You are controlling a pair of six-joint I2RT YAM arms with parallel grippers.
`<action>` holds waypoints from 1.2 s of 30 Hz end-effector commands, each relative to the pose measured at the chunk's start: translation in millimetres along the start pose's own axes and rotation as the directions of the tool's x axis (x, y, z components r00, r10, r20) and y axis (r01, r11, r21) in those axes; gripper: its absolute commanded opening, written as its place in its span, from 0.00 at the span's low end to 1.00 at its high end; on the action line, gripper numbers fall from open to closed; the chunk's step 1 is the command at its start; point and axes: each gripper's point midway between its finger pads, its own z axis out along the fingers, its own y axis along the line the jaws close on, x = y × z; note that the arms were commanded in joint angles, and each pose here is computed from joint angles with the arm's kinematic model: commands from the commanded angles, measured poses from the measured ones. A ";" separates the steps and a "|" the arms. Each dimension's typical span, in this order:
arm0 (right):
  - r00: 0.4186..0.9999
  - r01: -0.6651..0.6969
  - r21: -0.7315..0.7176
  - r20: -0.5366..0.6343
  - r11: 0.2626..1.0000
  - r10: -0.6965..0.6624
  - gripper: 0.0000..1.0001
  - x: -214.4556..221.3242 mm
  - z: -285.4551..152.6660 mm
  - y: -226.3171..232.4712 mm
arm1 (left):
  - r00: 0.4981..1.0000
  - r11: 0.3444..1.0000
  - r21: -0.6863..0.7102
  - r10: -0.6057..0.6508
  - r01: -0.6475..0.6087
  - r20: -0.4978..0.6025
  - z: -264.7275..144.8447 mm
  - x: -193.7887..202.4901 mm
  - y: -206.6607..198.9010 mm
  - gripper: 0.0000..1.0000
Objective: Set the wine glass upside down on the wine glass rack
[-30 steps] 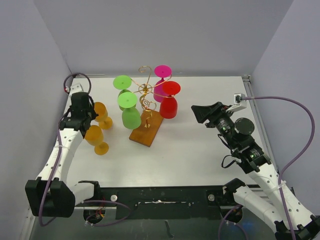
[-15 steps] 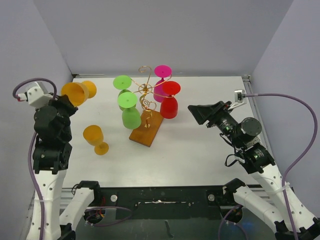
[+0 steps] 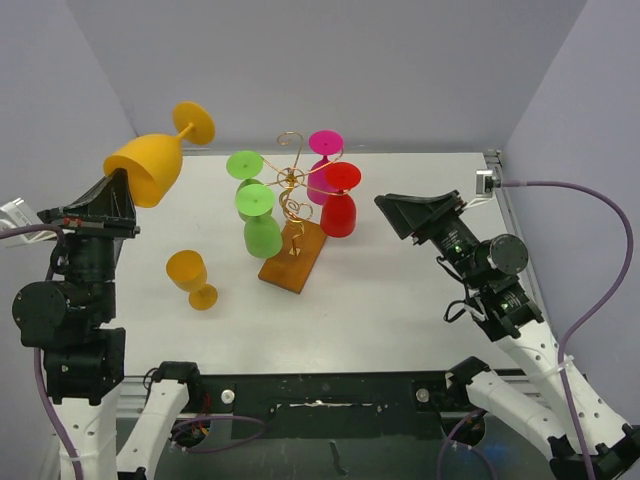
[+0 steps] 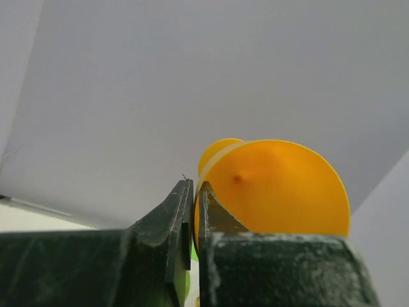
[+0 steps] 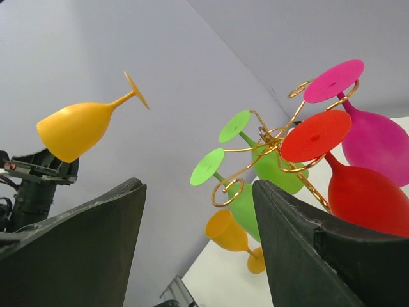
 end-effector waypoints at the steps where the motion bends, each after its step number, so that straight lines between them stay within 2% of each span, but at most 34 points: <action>1: 0.988 -0.097 -0.109 0.111 0.989 0.109 0.67 -32.1 10.8 33.5 | 0.991 0.962 0.256 -0.117 0.098 0.058 5.3 -14.1 -48.8 0.00; 4: 0.966 -0.198 -0.096 0.149 0.975 0.211 0.65 -39.3 19.4 35.0 | 0.983 0.924 0.359 -0.169 0.130 0.078 4.4 -19.7 -66.5 0.00; 7: 0.941 -0.293 -0.061 0.160 0.954 0.299 0.64 -27.1 25.8 37.9 | 0.974 0.879 0.446 -0.217 0.166 0.066 3.6 -19.9 -81.3 0.00; 12: 0.939 -0.286 -0.090 0.173 0.954 0.298 0.64 -12.2 33.0 69.2 | 0.956 0.789 0.566 -0.294 0.238 0.007 1.4 -11.4 -99.6 0.00; 18: 0.934 -0.241 -0.136 0.238 0.961 0.268 0.65 -3.2 53.3 107.1 | 0.902 0.713 0.580 -0.423 0.393 -0.092 18.5 6.3 -99.9 0.00; 25: 0.897 -0.224 -0.178 0.347 0.958 0.274 0.66 -8.4 90.2 125.0 | 0.864 0.668 0.574 -0.478 0.473 -0.156 24.2 25.6 -97.8 0.00; 33: 0.887 -0.247 -0.228 0.339 0.942 0.315 0.64 -1.2 127.0 145.5 | 0.852 0.634 0.588 -0.482 0.502 -0.206 9.6 36.2 -102.1 0.00; 36: 0.877 -0.302 -0.227 0.313 0.926 0.363 0.60 7.0 138.1 145.7 | 0.847 0.615 0.602 -0.483 0.509 -0.223 3.5 36.6 -105.5 0.00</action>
